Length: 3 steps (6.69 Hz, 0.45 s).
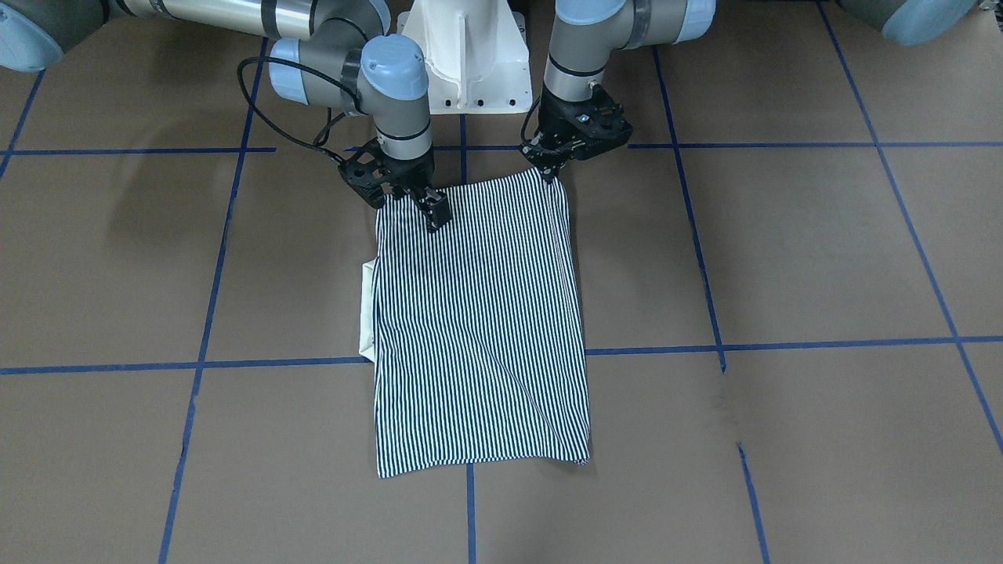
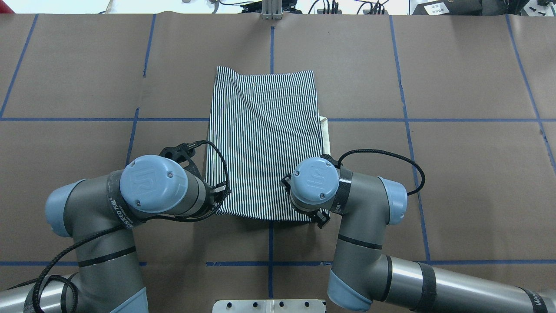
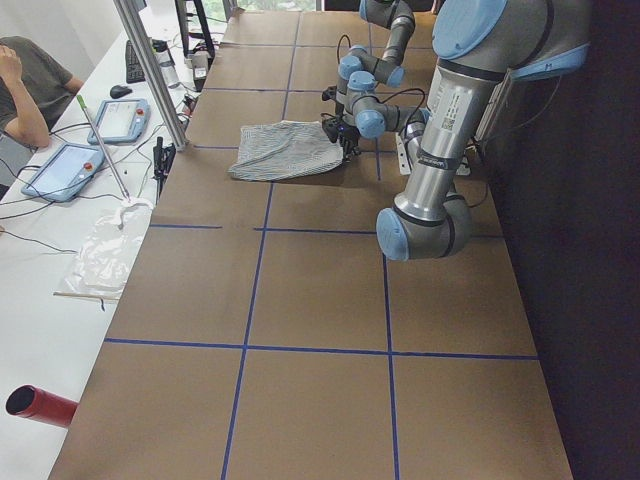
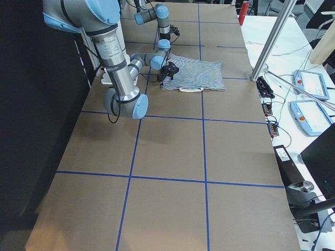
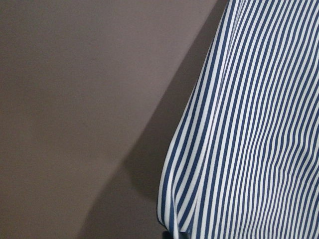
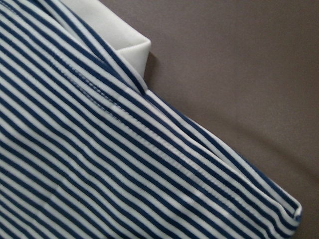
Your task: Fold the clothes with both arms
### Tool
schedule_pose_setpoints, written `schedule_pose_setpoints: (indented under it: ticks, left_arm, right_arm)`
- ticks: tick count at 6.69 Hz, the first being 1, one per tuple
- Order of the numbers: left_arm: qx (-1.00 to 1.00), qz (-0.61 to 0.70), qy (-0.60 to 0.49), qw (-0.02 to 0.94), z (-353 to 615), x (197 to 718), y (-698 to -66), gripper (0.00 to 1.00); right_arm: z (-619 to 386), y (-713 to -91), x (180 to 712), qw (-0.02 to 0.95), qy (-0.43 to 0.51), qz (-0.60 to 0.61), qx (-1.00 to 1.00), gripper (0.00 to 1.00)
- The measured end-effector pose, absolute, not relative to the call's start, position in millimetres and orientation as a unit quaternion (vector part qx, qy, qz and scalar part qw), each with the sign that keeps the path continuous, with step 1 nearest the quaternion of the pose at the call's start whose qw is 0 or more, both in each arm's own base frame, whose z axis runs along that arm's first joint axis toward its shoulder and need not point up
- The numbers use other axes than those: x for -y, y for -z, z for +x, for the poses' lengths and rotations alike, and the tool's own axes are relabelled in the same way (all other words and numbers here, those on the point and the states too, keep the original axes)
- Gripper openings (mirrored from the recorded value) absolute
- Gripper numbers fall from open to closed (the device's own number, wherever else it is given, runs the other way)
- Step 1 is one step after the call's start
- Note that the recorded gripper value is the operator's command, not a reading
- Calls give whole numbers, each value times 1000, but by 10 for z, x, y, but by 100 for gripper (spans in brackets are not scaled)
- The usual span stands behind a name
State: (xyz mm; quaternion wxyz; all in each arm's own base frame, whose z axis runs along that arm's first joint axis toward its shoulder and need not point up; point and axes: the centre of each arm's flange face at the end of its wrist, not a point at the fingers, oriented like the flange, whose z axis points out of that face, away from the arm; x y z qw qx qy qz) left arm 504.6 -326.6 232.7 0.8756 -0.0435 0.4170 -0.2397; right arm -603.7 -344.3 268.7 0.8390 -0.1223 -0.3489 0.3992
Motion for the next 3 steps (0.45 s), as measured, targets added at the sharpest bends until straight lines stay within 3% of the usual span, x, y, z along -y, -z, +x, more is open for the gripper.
schedule_pose_setpoints:
  ticks: [1, 2, 3]
  left_arm:
    - [-417, -43, 240, 875, 5045, 3264, -2323, 0]
    - [-418, -43, 239, 875, 5043, 3264, -2319, 0]
    - [-418, -43, 239, 875, 5043, 3263, -2318, 0]
  right_arm:
    - [-6053, -2707, 3438, 840, -399, -122, 347, 94]
    - [-6058, -2712, 3435, 840, -399, -123, 346, 49]
    - [-6059, -2710, 3430, 840, -399, -125, 345, 31]
